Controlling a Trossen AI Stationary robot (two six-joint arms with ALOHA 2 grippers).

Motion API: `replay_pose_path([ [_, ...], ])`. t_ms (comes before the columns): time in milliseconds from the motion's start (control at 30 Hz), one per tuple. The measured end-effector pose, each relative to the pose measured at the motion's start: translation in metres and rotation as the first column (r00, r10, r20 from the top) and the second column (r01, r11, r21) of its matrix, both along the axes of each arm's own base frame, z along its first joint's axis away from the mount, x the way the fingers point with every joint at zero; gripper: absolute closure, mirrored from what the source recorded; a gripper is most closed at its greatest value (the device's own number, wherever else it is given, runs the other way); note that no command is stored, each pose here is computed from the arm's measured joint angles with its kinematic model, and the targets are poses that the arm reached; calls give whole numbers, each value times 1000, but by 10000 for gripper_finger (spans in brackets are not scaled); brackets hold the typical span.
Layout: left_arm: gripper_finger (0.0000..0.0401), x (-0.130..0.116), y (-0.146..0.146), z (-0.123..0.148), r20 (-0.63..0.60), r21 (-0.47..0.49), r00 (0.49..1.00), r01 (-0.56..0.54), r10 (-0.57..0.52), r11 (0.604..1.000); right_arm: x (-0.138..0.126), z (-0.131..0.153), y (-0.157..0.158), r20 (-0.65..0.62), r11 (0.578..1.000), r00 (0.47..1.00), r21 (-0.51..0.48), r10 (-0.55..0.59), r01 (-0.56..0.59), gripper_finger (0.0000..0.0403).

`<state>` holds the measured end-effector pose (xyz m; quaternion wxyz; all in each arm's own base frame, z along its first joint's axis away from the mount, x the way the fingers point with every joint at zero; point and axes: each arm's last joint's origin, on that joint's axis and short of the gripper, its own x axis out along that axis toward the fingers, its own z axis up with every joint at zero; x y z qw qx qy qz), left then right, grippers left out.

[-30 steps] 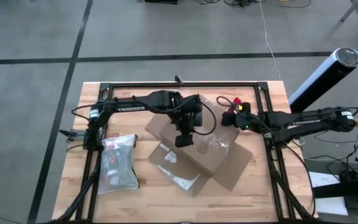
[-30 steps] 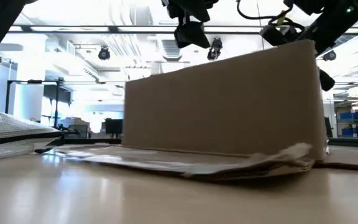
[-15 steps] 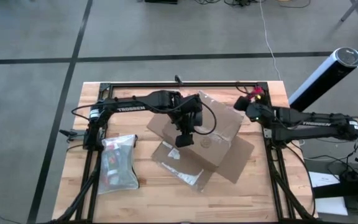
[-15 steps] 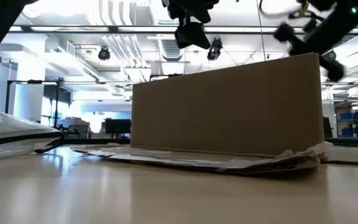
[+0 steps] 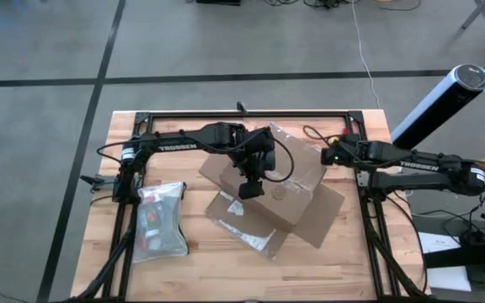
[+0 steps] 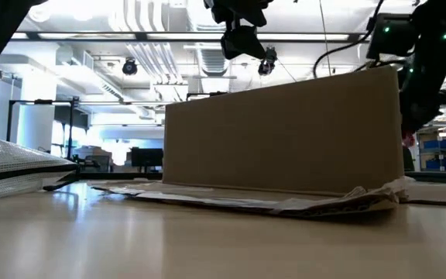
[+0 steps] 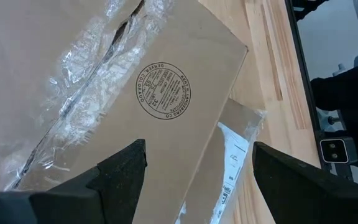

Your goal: Unpack boxes

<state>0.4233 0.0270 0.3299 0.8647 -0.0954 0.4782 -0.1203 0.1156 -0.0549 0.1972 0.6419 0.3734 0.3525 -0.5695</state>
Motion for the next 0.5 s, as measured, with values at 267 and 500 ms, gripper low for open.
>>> replay_pose_path([
  [267,129,0,0,0,-1,-4,1000,-7,7,1000,3,0,1,-3,998,1000,59,29,-29,239],
  [500,129,0,-1,0,1,1,1000,5,-5,1000,15,49,6,216,965,942,-102,258,-241,213],
])
